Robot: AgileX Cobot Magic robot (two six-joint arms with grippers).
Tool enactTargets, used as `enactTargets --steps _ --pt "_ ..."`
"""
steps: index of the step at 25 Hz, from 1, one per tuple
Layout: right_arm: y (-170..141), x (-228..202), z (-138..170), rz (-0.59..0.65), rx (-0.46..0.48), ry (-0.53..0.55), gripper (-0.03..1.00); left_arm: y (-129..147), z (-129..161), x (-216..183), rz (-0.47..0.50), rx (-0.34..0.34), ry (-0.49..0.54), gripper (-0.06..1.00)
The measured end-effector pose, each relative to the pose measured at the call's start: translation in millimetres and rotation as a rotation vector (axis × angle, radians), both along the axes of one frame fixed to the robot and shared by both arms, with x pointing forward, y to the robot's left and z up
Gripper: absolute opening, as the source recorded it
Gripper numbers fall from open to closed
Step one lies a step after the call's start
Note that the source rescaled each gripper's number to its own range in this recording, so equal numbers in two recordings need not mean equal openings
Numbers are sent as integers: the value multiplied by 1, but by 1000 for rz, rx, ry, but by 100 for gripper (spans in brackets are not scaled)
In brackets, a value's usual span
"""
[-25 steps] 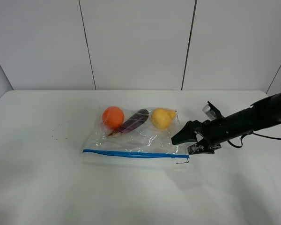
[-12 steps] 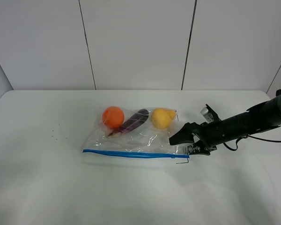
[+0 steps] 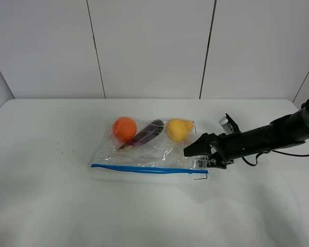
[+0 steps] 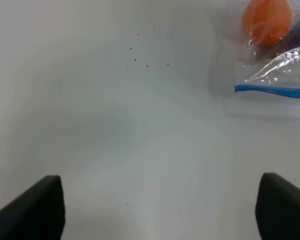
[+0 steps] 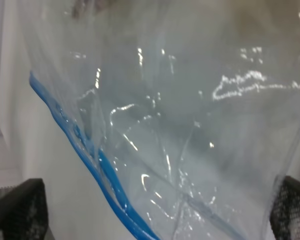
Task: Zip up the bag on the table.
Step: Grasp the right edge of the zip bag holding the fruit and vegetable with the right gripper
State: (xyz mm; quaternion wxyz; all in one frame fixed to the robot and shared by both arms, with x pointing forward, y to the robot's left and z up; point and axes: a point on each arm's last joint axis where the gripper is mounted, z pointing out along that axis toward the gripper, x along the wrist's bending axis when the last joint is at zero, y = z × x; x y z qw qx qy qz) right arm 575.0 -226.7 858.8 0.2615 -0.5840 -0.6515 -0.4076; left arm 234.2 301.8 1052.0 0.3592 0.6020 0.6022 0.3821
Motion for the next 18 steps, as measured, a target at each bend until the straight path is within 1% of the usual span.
enactTargets --steps 10,12,18 --pt "2 -1 -11 -2 46 28 98 0 0 0 0 0 0 100" --pt "3 -1 -14 -4 65 33 98 0 0 0 0 0 0 100" --pt "3 -1 -18 -11 77 36 95 0 0 0 0 0 0 100"
